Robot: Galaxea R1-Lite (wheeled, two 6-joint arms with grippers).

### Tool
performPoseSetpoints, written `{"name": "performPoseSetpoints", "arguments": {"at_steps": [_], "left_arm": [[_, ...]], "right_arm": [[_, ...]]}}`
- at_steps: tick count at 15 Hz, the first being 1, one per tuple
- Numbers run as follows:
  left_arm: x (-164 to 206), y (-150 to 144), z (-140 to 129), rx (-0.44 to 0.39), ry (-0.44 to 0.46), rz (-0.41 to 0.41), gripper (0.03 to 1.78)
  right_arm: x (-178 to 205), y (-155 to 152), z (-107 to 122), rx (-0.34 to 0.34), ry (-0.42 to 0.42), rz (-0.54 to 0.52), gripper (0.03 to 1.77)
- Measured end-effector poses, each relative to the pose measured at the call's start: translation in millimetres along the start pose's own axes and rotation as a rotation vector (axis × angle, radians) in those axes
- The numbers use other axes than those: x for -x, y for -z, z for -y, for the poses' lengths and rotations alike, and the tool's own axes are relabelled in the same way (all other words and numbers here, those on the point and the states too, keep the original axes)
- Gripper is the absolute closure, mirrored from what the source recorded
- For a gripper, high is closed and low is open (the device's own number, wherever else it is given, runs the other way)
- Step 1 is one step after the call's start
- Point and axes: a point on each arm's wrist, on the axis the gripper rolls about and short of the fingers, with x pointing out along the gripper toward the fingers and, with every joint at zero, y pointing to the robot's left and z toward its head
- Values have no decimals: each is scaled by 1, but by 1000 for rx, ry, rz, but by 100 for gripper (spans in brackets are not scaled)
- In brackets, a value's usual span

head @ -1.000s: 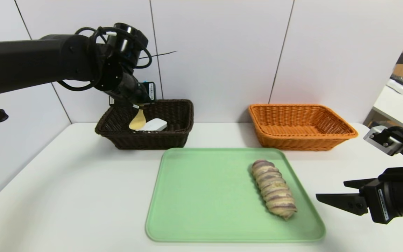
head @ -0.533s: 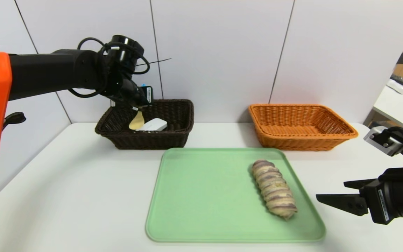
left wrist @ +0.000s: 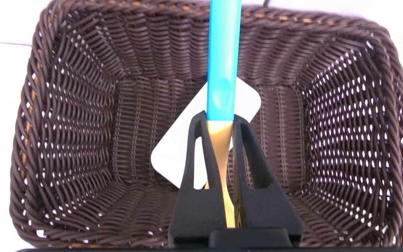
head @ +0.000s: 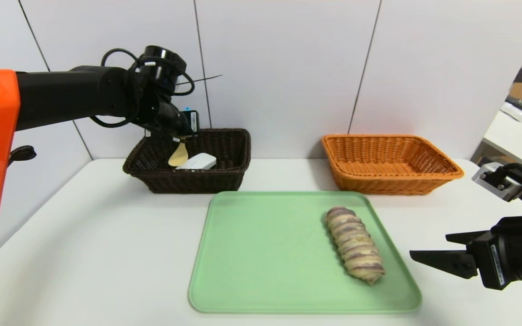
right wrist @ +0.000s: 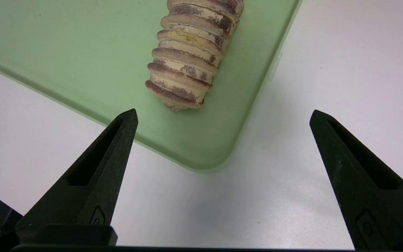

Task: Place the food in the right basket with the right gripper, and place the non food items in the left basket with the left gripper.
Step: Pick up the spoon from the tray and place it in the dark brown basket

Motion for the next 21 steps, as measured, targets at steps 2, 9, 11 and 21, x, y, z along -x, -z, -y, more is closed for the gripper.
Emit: {"name": "performPoseSetpoints", "arguments": {"at_steps": [2,9,11,21], "left_arm": [[-2,-2,1,1,6,20,168],[-9,-4,-1,-5,20,53,168],[-11,-4,0,-5,22,56,168],[-25,-1,-9,-67,6,46,168]], "right_arm": [[0,0,0,-1,1,-2,10],[-1,1,0,1,-1,-2,10],[-1,1,0,1,-2,-4,10],[-2,1,0,0,-2,-7,10]]}}
